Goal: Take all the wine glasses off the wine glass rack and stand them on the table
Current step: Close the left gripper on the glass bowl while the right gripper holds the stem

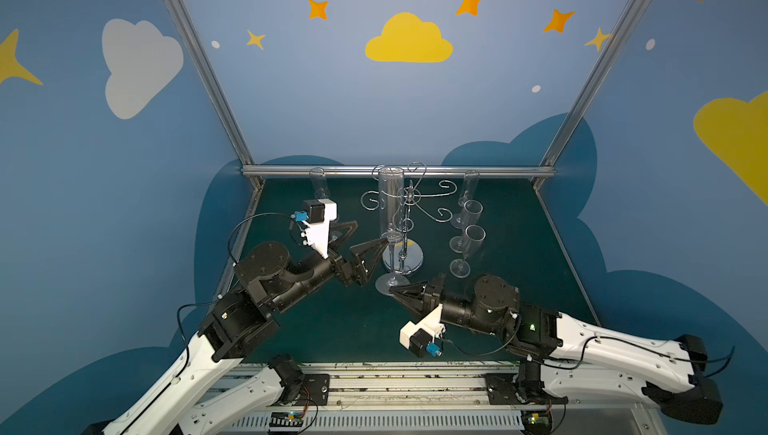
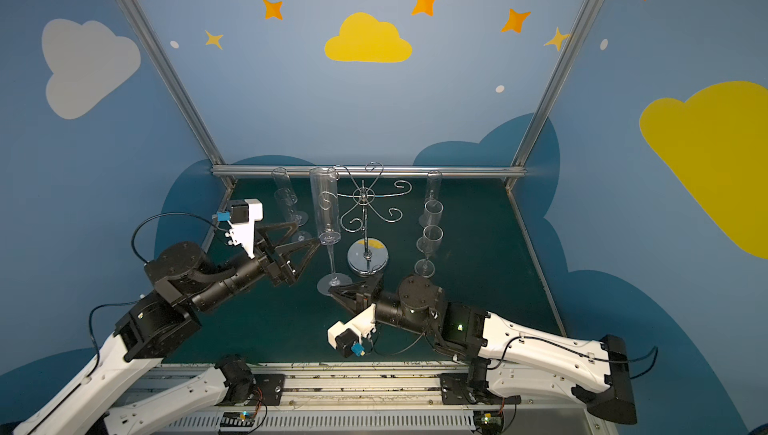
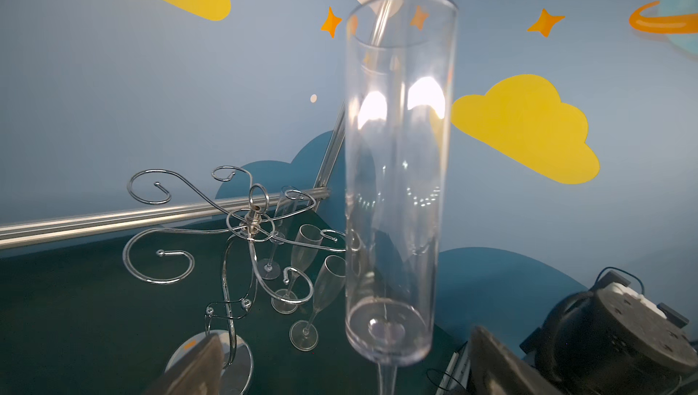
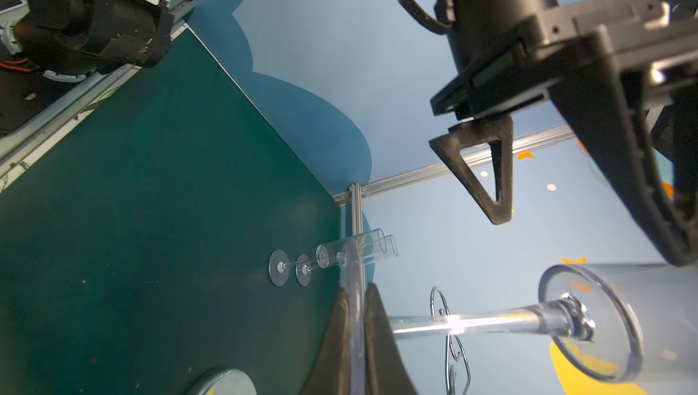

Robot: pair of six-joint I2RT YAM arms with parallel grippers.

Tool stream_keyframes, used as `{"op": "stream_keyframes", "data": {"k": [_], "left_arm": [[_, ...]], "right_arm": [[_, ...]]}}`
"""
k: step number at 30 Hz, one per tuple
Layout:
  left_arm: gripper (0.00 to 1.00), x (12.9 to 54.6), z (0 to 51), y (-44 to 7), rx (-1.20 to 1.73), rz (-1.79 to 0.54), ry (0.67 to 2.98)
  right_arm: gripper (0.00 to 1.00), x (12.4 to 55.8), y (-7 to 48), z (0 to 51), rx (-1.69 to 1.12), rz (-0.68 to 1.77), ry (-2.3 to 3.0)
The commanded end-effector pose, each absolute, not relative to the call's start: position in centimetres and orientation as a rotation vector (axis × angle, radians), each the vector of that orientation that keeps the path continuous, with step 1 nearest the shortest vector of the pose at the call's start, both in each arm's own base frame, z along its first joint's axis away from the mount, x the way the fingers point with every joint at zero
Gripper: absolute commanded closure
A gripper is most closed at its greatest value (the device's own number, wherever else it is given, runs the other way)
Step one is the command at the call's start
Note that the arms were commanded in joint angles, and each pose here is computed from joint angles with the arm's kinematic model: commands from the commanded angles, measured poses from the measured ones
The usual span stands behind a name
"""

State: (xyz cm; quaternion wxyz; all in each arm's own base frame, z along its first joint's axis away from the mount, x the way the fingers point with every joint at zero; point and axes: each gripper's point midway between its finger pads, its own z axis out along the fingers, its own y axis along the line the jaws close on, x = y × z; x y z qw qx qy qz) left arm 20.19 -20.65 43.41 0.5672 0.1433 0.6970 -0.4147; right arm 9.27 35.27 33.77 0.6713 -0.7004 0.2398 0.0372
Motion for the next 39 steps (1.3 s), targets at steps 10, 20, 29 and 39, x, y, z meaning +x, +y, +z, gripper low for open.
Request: {"op": "stream_keyframes", "data": {"k": [10, 20, 29, 39], "left_arm": [[0.01, 20.9, 45.5, -22.9, 0.408, -1.189, 1.608], [0.11, 21.5, 45.1, -23.9, 0.442, -1.226, 1.608], [0.35, 21.2, 44.9, -23.9, 0.477, -1.219, 1.598], [0.5, 21.0, 44.5, -23.7, 0.487, -1.202, 1.599]], "right_arm": [[1.0, 8.0, 36.1, 33.1, -1.546, 0.036, 0.527], [1.0, 7.7, 36.3, 31.1, -1.597, 0.023, 0.558], [1.0, 7.9, 36.4, 29.8, -1.646, -0.013, 0.563], [1.0, 8.1, 36.6, 29.2, -1.664, -0.024, 0.568]]}}
